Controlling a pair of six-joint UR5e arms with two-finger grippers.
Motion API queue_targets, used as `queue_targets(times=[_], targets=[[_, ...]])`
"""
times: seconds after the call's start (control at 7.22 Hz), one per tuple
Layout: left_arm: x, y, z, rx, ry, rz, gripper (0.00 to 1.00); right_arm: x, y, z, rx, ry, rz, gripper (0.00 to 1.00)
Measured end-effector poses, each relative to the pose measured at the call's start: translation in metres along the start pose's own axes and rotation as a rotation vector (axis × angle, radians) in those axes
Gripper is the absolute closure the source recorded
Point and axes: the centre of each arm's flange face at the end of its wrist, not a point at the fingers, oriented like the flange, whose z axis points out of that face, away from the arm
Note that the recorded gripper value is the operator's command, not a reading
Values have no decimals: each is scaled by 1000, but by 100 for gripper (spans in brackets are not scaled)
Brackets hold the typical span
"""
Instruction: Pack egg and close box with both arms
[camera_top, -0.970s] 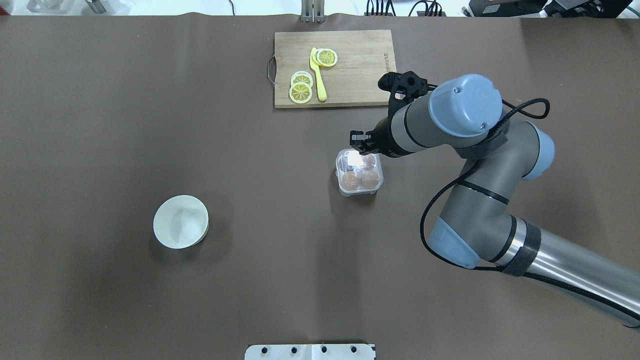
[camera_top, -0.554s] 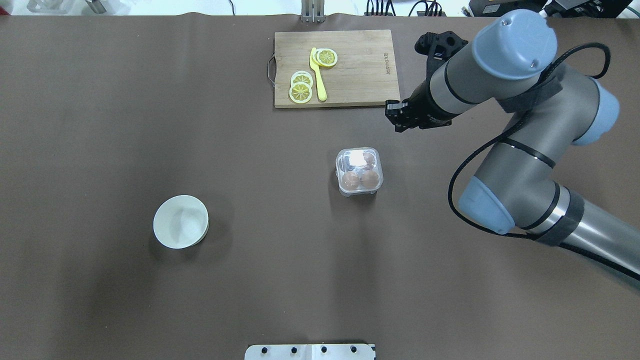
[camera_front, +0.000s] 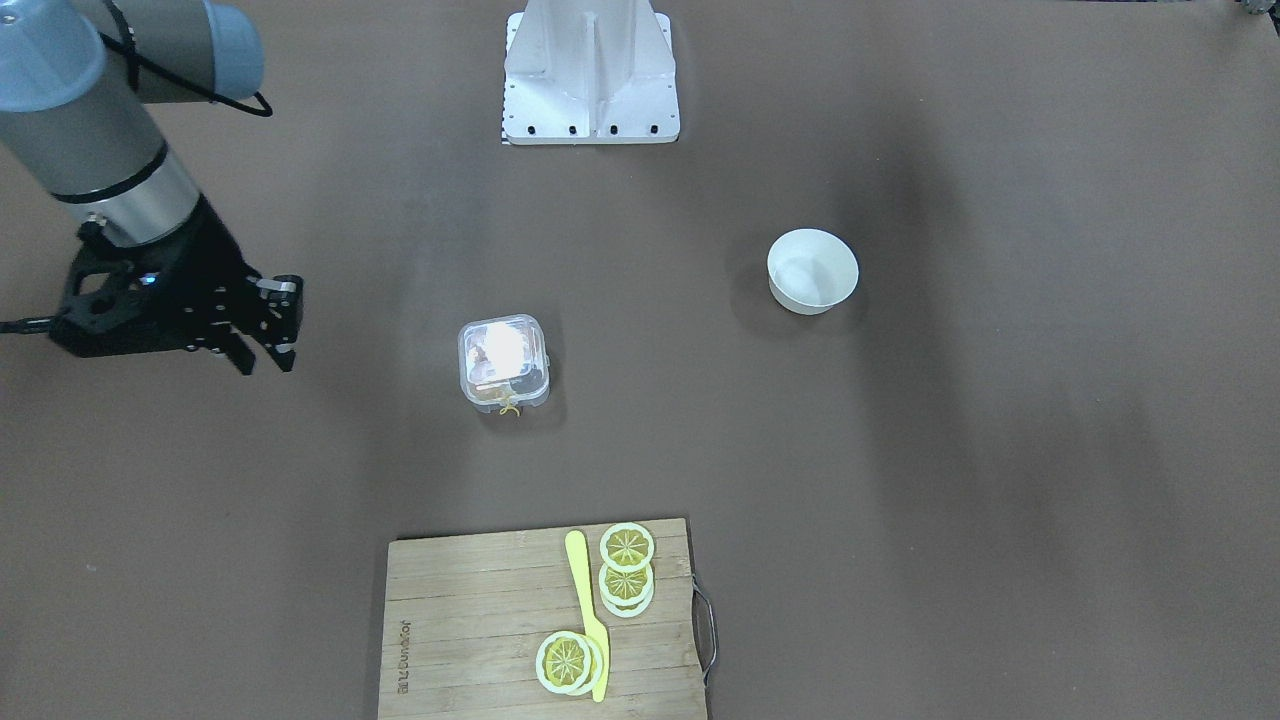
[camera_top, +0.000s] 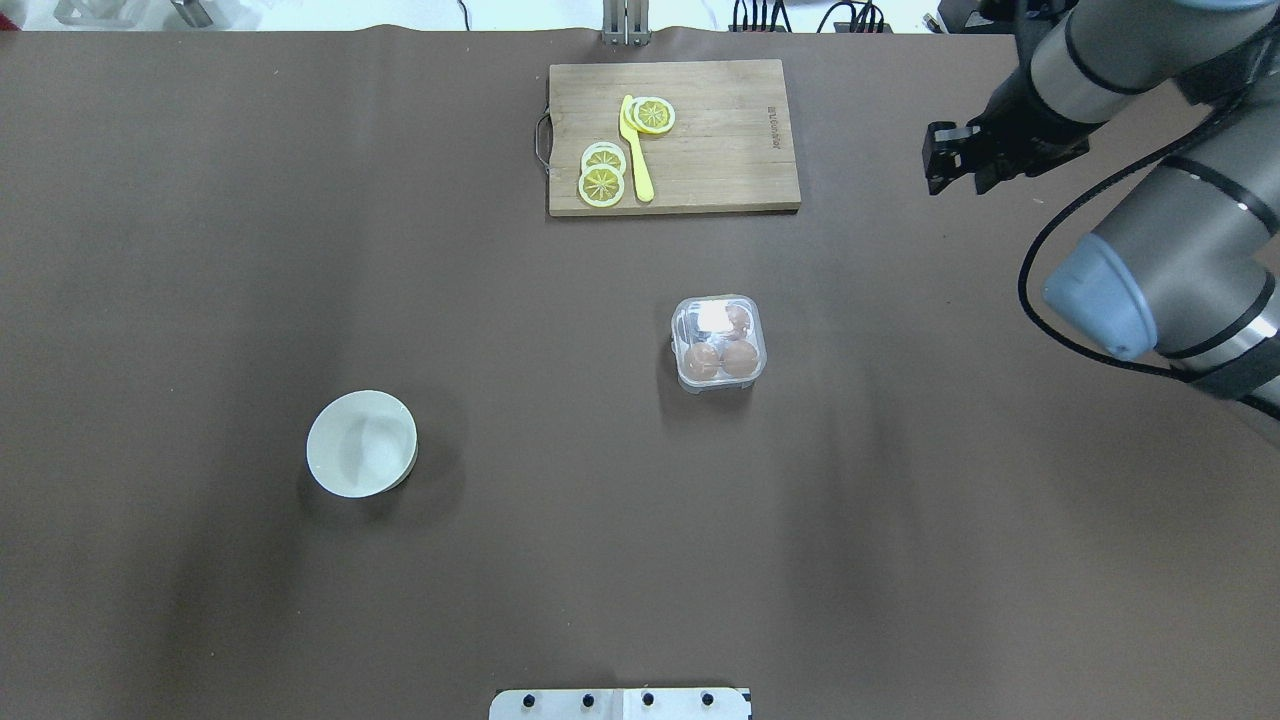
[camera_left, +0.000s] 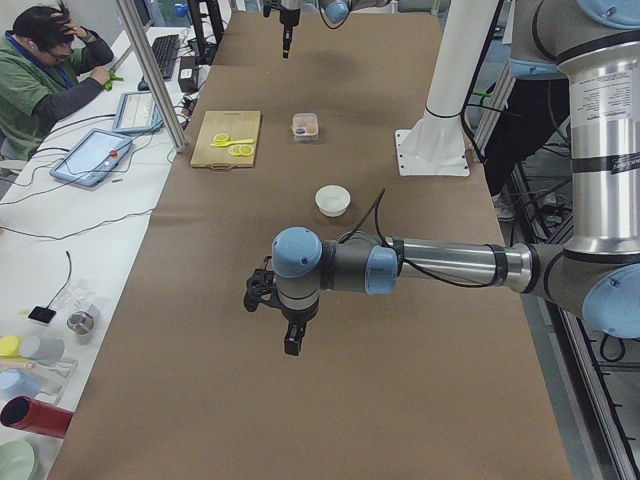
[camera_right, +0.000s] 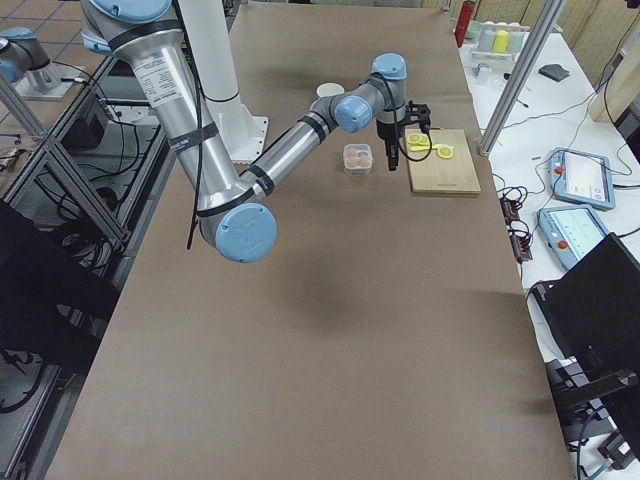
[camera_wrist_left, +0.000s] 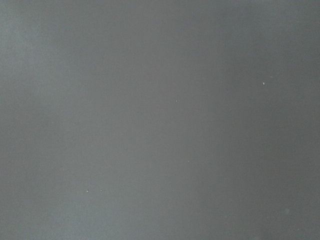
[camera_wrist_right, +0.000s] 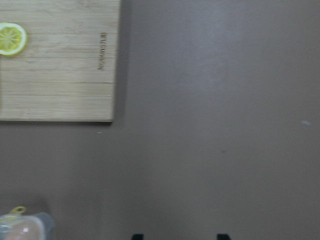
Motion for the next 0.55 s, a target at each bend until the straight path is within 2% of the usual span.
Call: queue_targets(times=[0.14, 0.28, 0.55], targets=[[-12, 5, 9, -19, 3, -28, 0, 52, -7, -7, -33, 55, -68, 0], [-18, 8, 12, -24, 2, -42, 0, 115, -4, -11, -72, 80, -131, 0], [-16, 15, 8, -15, 2, -38, 0, 240, 40, -14, -139, 75, -168, 0]])
